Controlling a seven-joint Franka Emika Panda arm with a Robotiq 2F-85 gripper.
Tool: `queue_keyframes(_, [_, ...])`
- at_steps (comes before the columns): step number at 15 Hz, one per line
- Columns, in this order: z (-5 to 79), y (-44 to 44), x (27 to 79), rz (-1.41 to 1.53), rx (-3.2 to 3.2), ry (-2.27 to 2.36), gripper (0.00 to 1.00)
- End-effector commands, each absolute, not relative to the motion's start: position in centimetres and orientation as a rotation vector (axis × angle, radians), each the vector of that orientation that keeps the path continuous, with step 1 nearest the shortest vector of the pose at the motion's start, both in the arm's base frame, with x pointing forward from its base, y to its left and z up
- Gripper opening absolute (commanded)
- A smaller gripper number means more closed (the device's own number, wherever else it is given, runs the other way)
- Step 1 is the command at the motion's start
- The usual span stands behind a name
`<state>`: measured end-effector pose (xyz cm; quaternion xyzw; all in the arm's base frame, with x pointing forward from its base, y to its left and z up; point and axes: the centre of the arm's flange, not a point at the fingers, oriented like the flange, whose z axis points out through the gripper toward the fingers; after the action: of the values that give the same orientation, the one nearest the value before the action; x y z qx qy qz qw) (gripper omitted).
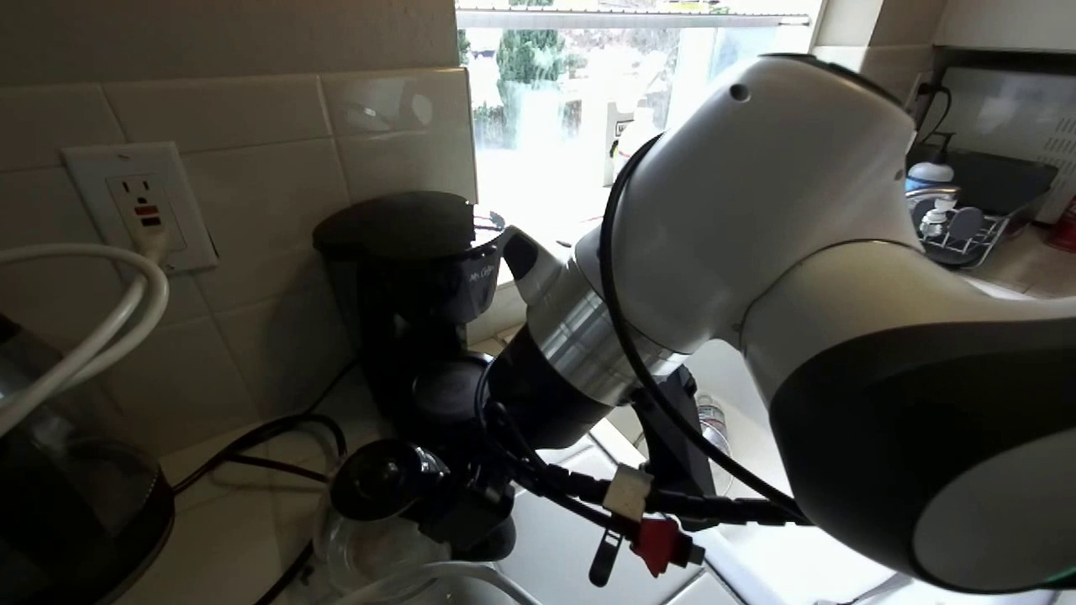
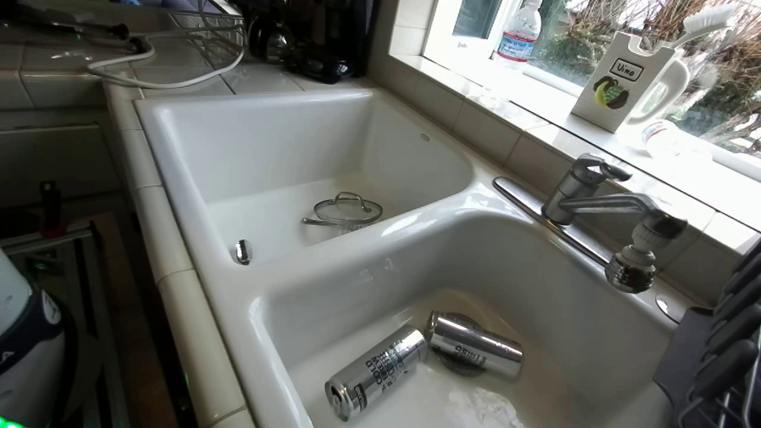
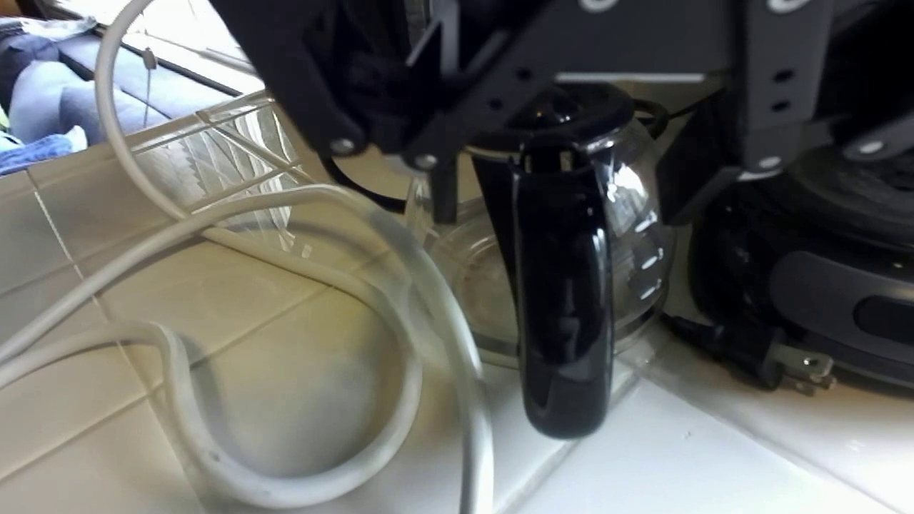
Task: Put the coffee pot on the coffee maker
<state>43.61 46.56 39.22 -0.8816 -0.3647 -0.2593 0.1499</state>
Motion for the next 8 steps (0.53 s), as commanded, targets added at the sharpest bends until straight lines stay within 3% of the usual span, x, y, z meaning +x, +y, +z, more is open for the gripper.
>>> queue_keyframes(1, [38.46, 48.41, 43.77, -0.727, -2.546, -1.024, 0.48])
queue_keyframes(3, [38.28, 48.55, 43.68, -0.721, -2.546, -1.024, 0.34])
queue_keyframes(7, [38.5, 48.4, 43.78, -0.723, -2.548, -1.02, 0.23])
queue_keyframes(8, [38.57, 48.27, 43.77, -0.727, -2.546, -1.023, 0.07])
